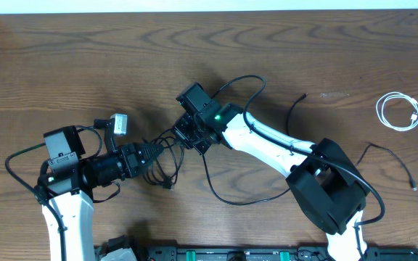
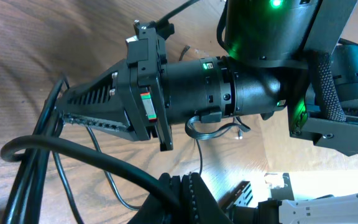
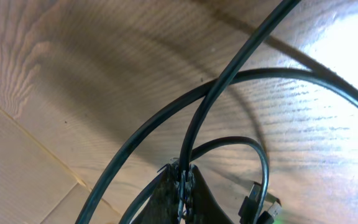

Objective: Untangle cables
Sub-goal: 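Hold the pile with the left gripper and work the strand loose with the right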

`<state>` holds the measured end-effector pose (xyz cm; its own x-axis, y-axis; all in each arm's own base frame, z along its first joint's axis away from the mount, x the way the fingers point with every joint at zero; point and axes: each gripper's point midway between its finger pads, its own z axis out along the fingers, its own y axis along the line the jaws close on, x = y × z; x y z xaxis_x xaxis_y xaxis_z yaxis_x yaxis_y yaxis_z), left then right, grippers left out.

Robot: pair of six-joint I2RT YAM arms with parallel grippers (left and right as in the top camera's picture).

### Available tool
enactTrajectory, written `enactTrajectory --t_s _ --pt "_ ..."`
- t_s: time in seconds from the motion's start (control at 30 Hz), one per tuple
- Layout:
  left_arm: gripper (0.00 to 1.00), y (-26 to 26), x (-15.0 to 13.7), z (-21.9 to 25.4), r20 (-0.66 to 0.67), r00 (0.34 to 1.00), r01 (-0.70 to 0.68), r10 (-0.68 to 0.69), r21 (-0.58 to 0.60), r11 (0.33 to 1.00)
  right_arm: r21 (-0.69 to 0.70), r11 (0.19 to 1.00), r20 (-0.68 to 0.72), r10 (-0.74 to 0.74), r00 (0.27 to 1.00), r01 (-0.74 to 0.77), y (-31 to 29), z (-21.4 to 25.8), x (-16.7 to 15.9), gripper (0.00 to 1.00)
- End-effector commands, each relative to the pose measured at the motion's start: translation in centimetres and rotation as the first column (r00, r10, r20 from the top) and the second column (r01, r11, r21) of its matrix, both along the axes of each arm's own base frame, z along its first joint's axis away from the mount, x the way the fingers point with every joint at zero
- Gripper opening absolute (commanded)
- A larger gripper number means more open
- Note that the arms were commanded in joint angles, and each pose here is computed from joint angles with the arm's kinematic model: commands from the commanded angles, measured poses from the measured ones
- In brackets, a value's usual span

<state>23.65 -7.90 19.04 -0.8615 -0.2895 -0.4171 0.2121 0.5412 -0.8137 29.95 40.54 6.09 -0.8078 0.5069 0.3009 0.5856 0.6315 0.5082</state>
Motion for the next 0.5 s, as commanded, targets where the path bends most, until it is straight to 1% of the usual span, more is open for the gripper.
enactTrajectory --t_s 0.0,0.13,0.17,0.23,0.27,0.33,0.4,0.47 --pt "0.08 -0.2 -0.1 0.1 0.02 1.0 0.016 -0.016 -0.008 1.0 -0.045 0.998 0.061 0.039 0.997 -0.036 -1.0 -0.6 0.7 0.01" --pt "0.08 -0.2 -0.1 0.1 0.02 1.0 0.016 -0.016 -0.008 1.0 -0.061 0.998 0.041 0.03 0.999 -0.027 -1.8 -0.8 0.9 0.01" --pt "0.08 -0.1 -0.1 0.0 0.019 1.0 0.014 -0.014 -0.005 1.0 -0.059 0.997 0.047 0.052 0.998 -0.049 -2.0 -0.7 0.9 0.01" --pt "0.17 0.1 0.0 -0.3 0.004 1.0 0.003 -0.003 0.014 1.0 -0.065 0.991 0.103 0.119 0.987 -0.113 -2.4 -0.1 1.3 0.01" --pt "0.32 0.2 0.0 -0.6 -0.006 1.0 -0.006 0.006 0.025 1.0 -0.075 0.986 0.146 0.156 0.977 -0.147 -2.7 0.4 1.7 0.01" --pt "0.56 0.6 0.0 -1.1 -0.029 0.999 -0.024 0.026 0.054 0.998 -0.109 0.979 0.222 0.194 0.955 -0.174 -3.6 1.7 2.6 0.01" --pt "0.71 1.1 0.2 -1.8 -0.055 0.997 -0.048 0.053 0.089 0.995 -0.142 0.974 0.283 0.211 0.936 -0.176 -4.7 3.5 3.3 0.01" --pt "0.75 1.6 0.2 -2.4 -0.073 0.994 -0.067 0.076 0.123 0.99 -0.17 0.968 0.348 0.234 0.908 -0.184 -5.9 5.6 3.9 0.01"
